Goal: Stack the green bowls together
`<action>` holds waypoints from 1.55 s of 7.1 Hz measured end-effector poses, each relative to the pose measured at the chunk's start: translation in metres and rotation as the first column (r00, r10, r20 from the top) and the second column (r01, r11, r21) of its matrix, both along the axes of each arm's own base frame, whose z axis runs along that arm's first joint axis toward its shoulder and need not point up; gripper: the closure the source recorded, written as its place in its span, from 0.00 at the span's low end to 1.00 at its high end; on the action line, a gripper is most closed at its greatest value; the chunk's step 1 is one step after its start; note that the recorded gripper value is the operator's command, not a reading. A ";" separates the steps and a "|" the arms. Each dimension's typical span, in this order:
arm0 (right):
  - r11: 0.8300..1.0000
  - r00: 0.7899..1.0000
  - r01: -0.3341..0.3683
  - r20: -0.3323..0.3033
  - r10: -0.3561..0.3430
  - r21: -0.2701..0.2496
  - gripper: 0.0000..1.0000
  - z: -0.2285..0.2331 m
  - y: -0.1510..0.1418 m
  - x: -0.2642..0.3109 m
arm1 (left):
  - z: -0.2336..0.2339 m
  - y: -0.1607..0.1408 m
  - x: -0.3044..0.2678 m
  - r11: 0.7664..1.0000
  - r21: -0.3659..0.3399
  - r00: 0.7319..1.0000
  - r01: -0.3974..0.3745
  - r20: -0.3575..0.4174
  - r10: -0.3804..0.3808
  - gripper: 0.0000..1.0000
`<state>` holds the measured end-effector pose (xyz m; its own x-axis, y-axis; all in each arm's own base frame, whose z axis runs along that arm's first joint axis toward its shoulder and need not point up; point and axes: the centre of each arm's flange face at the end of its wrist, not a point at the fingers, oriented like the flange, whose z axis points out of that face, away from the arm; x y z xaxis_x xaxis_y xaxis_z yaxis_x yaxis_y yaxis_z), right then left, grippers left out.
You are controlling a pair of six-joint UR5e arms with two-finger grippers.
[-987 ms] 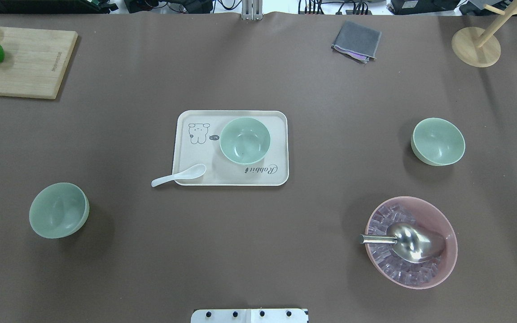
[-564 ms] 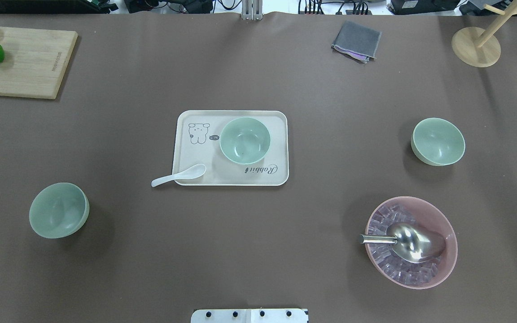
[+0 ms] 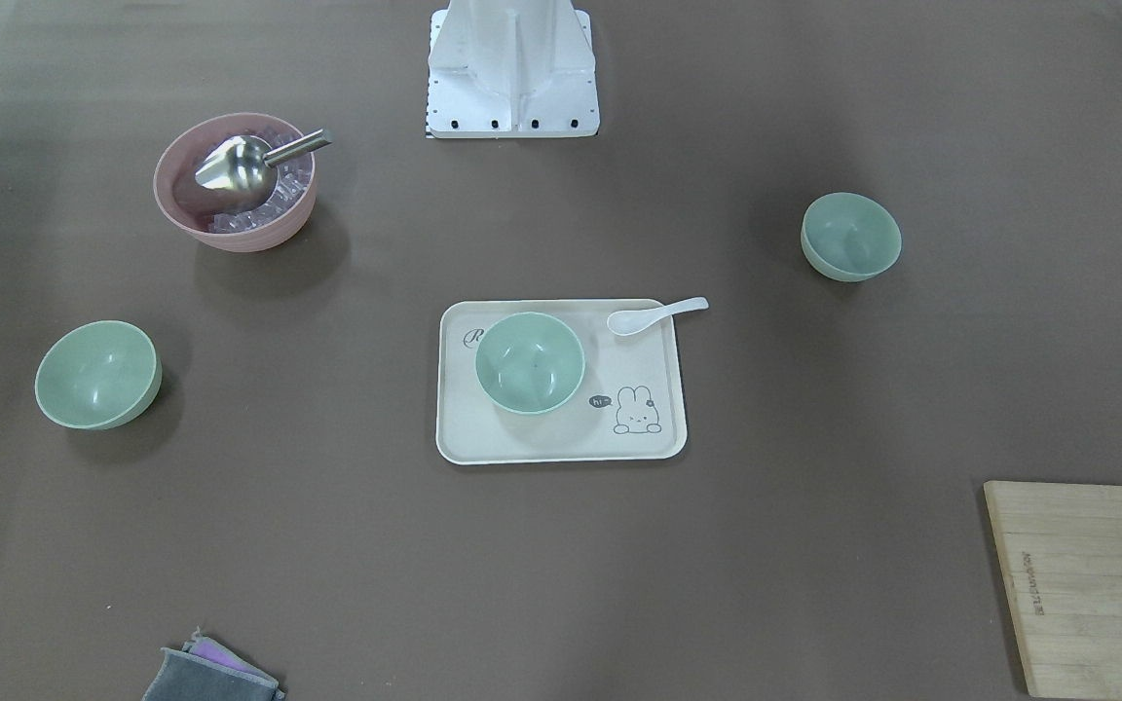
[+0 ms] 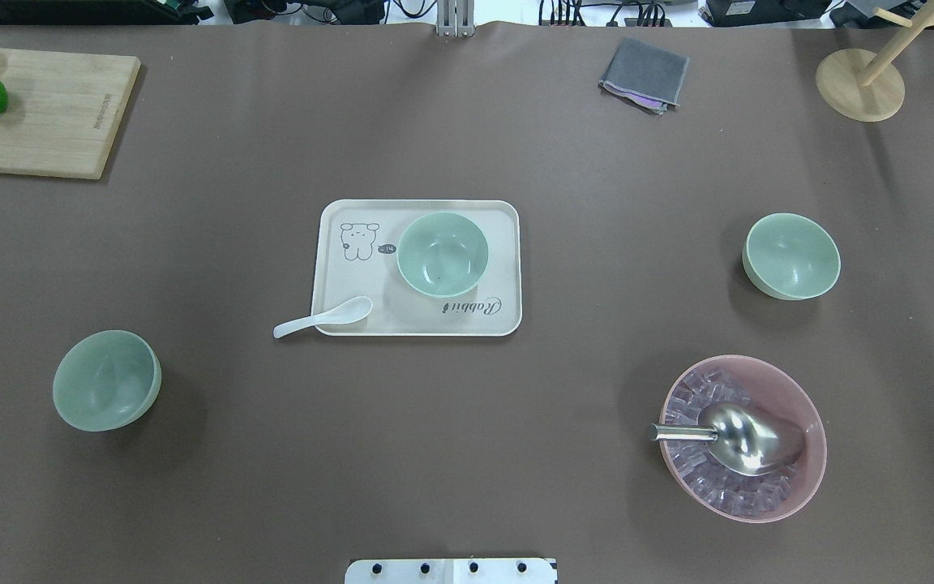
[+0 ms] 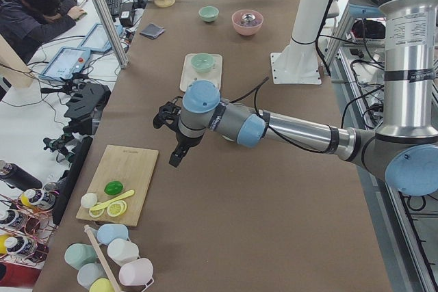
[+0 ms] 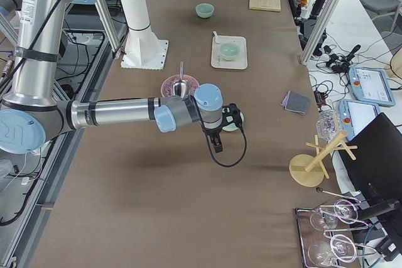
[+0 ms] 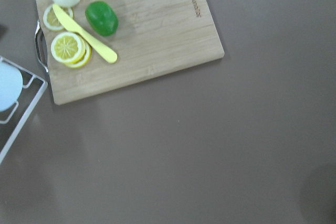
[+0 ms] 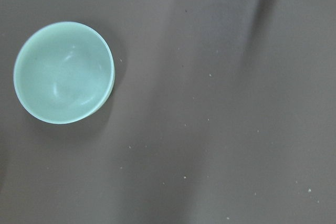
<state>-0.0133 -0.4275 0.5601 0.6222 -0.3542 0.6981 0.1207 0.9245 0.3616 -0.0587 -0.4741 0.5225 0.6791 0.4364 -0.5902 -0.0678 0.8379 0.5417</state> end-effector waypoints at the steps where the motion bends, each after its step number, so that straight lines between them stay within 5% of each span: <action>1: 0.999 1.000 -0.005 0.012 0.005 0.054 0.00 -0.015 -0.009 -0.002 | 0.002 -0.001 0.000 0.999 0.050 1.000 -0.002 0.002 0.002 0.01; 3: 0.996 0.999 -0.020 0.030 0.017 0.091 0.00 -0.039 -0.027 -0.009 | 0.023 0.005 0.003 0.998 0.064 0.999 0.016 -0.029 -0.015 0.01; 6: 0.992 0.993 -0.117 -0.027 0.116 -0.042 0.00 -0.042 -0.032 -0.056 | 0.032 0.024 0.058 0.985 -0.169 0.974 -0.031 -0.227 -0.008 0.01; 8: 0.969 0.976 -0.208 -0.095 0.196 -0.134 0.01 -0.036 -0.028 -0.093 | 0.044 0.050 0.112 0.965 -0.255 0.970 -0.055 -0.244 -0.009 0.01; 11: 0.953 0.966 -0.248 -0.120 0.230 -0.173 0.00 -0.037 -0.021 -0.115 | 0.056 0.093 0.202 0.948 -0.315 0.976 -0.044 -0.216 -0.026 0.03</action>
